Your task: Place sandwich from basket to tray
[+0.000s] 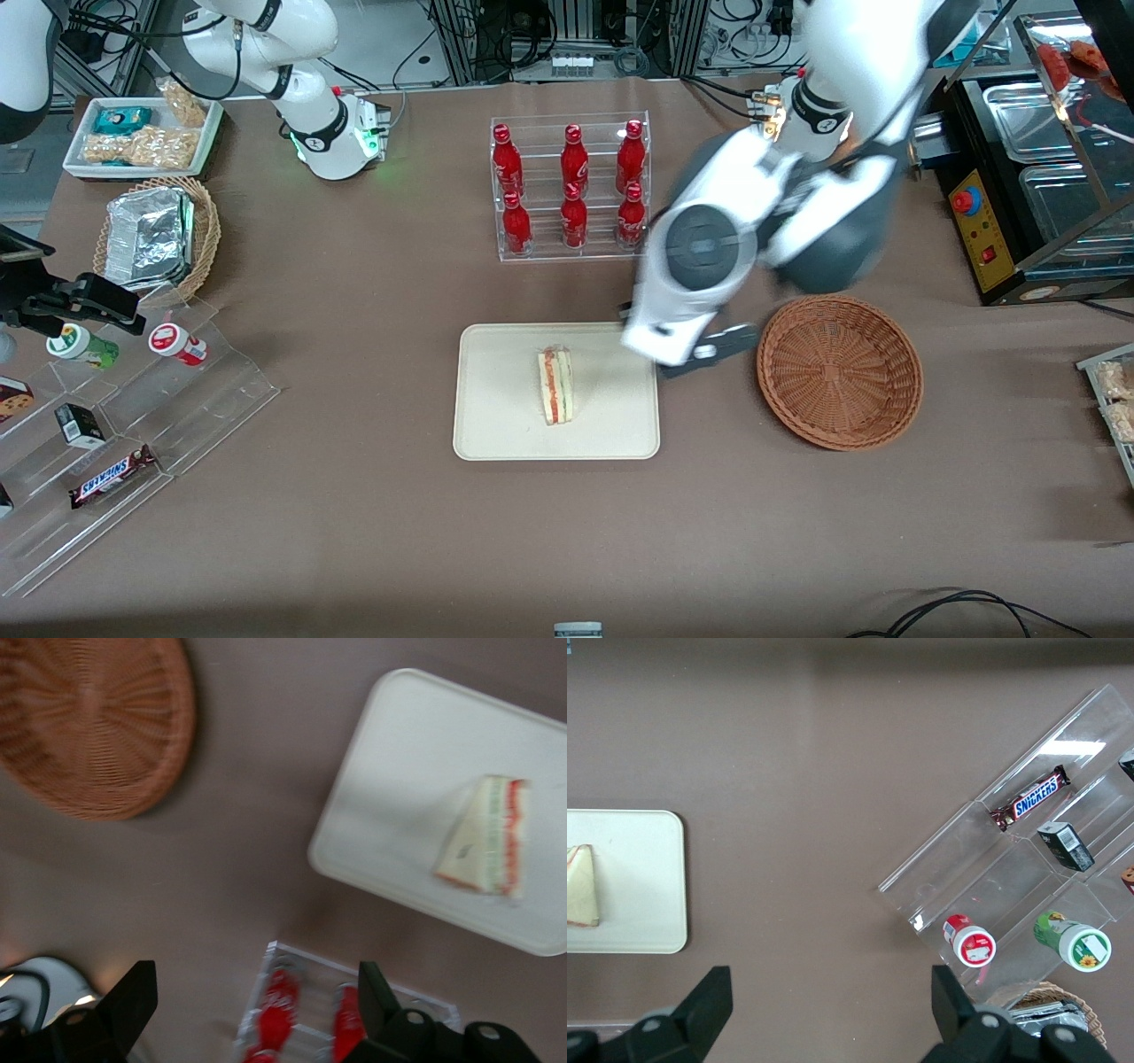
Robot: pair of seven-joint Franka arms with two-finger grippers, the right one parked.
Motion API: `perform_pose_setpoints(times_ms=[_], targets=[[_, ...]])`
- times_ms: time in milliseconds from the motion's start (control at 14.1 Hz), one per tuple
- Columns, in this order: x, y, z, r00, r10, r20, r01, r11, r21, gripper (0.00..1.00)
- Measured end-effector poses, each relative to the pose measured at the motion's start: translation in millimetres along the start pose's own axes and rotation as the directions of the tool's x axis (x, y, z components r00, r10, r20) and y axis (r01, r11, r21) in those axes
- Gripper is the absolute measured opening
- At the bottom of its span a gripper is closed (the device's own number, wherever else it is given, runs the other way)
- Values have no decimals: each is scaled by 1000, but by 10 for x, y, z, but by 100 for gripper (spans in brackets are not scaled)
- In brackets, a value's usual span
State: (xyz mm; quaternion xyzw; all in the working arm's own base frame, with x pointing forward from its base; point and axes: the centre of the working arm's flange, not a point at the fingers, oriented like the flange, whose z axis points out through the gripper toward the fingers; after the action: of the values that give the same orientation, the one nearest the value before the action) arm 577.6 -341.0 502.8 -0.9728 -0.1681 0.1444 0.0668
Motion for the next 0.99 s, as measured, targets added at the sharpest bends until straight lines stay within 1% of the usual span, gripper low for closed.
perform_pose_setpoints(times_ms=[142, 213, 284, 355, 497, 569, 640, 711, 782, 853, 924, 995], targets=[[110, -612, -205, 999, -8, 38, 7, 1000, 24, 100], [162, -932, -311, 998, -23, 51, 22, 999, 28, 100], [212, -1254, -422, 998, -38, 58, 36, 999, 25, 100], [256, -1588, -531, 997, -35, 63, 34, 999, 18, 100], [304, -2214, -682, 996, 32, 84, -32, 999, 3, 100], [337, -2538, -730, 993, 69, 97, -68, 998, -11, 100], [379, -2854, -765, 990, 96, 108, -93, 995, -36, 100], [417, -3103, -786, 987, 115, 110, -109, 992, -63, 100], [441, -3247, -794, 986, 126, 107, -118, 990, -79, 100], [459, -3275, -813, 988, 128, 88, -121, 989, -87, 100], [477, -3224, -847, 990, 132, 49, -127, 987, -97, 100], [463, -3158, -875, 990, 141, 19, -138, 985, -101, 100]])
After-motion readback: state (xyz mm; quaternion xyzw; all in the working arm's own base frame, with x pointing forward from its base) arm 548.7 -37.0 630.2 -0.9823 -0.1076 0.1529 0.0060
